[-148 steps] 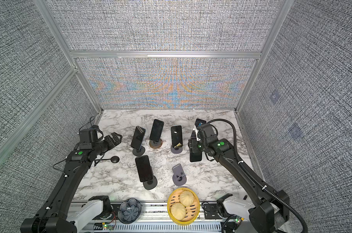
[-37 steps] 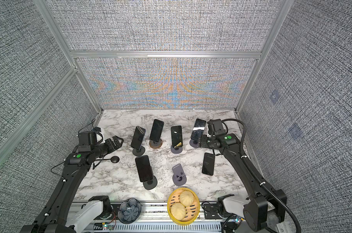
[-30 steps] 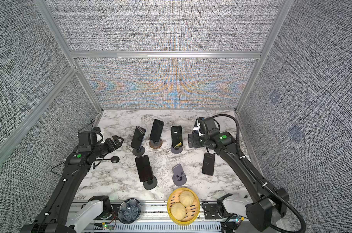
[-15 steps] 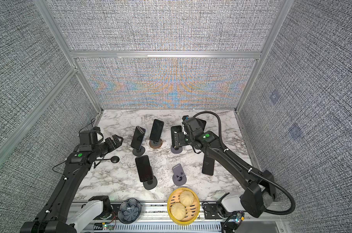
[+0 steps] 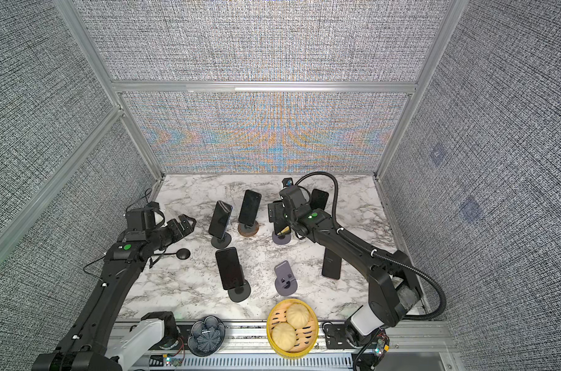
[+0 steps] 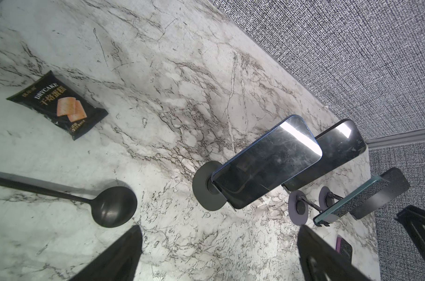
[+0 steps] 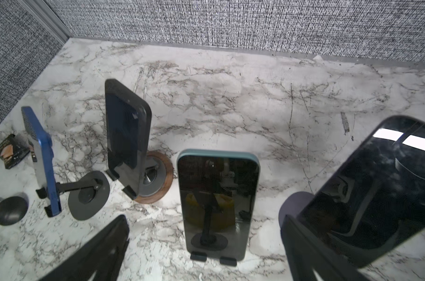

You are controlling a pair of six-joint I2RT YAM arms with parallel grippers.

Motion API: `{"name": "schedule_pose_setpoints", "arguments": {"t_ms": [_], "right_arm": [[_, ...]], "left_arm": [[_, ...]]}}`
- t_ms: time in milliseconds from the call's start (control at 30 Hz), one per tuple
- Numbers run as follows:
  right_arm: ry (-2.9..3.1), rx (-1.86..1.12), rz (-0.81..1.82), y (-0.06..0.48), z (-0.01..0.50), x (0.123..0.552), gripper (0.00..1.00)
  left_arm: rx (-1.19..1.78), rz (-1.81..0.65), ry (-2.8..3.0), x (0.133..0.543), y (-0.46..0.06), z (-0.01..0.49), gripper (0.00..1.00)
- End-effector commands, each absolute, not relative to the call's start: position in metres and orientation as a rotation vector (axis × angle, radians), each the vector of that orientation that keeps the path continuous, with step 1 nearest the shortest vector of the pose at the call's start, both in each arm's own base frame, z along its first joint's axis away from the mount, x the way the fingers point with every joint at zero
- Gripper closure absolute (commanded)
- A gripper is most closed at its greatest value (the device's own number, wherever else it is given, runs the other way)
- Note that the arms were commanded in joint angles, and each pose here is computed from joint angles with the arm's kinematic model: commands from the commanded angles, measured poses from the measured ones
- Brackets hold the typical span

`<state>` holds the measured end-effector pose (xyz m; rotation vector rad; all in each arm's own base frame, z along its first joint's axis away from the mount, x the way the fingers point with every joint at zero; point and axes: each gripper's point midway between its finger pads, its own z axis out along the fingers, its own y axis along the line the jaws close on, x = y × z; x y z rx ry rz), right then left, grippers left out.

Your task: Remove the phone from the phone stand

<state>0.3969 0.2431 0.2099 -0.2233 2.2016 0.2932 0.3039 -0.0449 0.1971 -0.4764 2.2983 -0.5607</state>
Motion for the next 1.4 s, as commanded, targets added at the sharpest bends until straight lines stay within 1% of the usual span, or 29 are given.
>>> {"name": "schedule_pose_setpoints", "arguments": {"t_ms": [0, 333, 533, 733, 1033, 1100, 1200, 1367], "right_arm": [[2.149, -0.171, 0.295, 0.247, 0.219, 0.413, 0.01], [2.186, -0.142, 0.248, 0.239, 0.197, 0.436, 0.01], [2.225, -0.165, 0.319, 0.251, 0.187, 0.436, 0.01], [2.238, -0.162, 0.288, 0.249, 0.178, 0.439, 0.02], [2.28, -0.184, 0.268, 0.252, 0.16, 0.436, 0.13], [2.281, -0.196, 0.239, 0.25, 0.16, 0.436, 0.17], [2.281, -0.208, 0.195, 0.249, 0.158, 0.434, 0.19], [2.288, -0.217, 0.177, 0.25, 0.156, 0.43, 0.25]], "left_arm": [[-0.471, -0.552, 2.284, 0.307, -0.044, 0.201, 0.01], [-0.463, -0.523, 2.282, 0.302, -0.041, 0.202, 0.01], [-0.462, -0.526, 2.283, 0.301, -0.041, 0.2, 0.01], [-0.461, -0.528, 2.287, 0.301, -0.041, 0.199, 0.01], [-0.458, -0.523, 2.288, 0.299, -0.041, 0.198, 0.01], [-0.458, -0.523, 2.288, 0.299, -0.041, 0.198, 0.01], [-0.456, -0.52, 2.288, 0.299, -0.041, 0.198, 0.01], [-0.458, -0.525, 2.285, 0.299, -0.041, 0.198, 0.01]]}}
